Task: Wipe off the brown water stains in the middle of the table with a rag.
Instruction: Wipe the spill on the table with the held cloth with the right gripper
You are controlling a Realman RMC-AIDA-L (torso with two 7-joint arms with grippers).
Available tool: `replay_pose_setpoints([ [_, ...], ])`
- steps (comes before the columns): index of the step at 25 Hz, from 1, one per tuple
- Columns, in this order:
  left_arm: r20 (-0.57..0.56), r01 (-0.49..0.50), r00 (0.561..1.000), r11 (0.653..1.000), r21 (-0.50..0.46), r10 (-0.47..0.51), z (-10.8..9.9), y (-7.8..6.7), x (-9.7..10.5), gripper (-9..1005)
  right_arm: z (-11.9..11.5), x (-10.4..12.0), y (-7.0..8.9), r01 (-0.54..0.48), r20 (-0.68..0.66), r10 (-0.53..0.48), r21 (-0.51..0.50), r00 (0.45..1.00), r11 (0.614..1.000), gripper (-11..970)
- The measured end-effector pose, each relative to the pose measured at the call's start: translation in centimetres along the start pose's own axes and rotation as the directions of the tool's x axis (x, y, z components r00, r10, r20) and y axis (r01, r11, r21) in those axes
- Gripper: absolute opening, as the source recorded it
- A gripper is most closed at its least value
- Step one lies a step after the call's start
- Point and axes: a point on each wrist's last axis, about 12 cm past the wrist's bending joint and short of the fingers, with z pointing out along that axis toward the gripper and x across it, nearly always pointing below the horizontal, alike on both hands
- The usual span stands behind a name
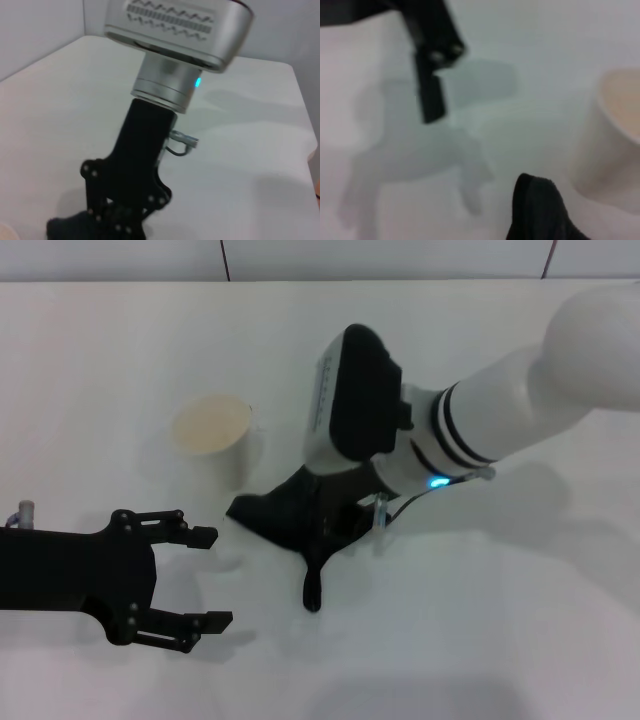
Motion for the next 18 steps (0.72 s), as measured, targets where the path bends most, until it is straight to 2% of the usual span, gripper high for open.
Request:
replay_pose_setpoints([
  [5,0.000,0.000,1.000,1.000,-0.002,0.000,0.0,0.0,0.0,891,-0.6,0.6,-1.6,-0.041,0.003,0.041,0.055,0.999,0.998,70],
  [12,0.000,-0.003,1.000,1.000,-0.003,0.003,0.0,0.1,-0.1,891,-0.4,1.3,-3.2,-0.069,-0.011,0.071,0.112,0.997,0.991,70],
  [18,0.001,-0.002,1.000,1.000,-0.005,0.002,0.0,0.1,-0.1,891,-0.4,1.0,-3.5,-0.068,-0.017,0.071,0.113,0.997,0.991,70],
])
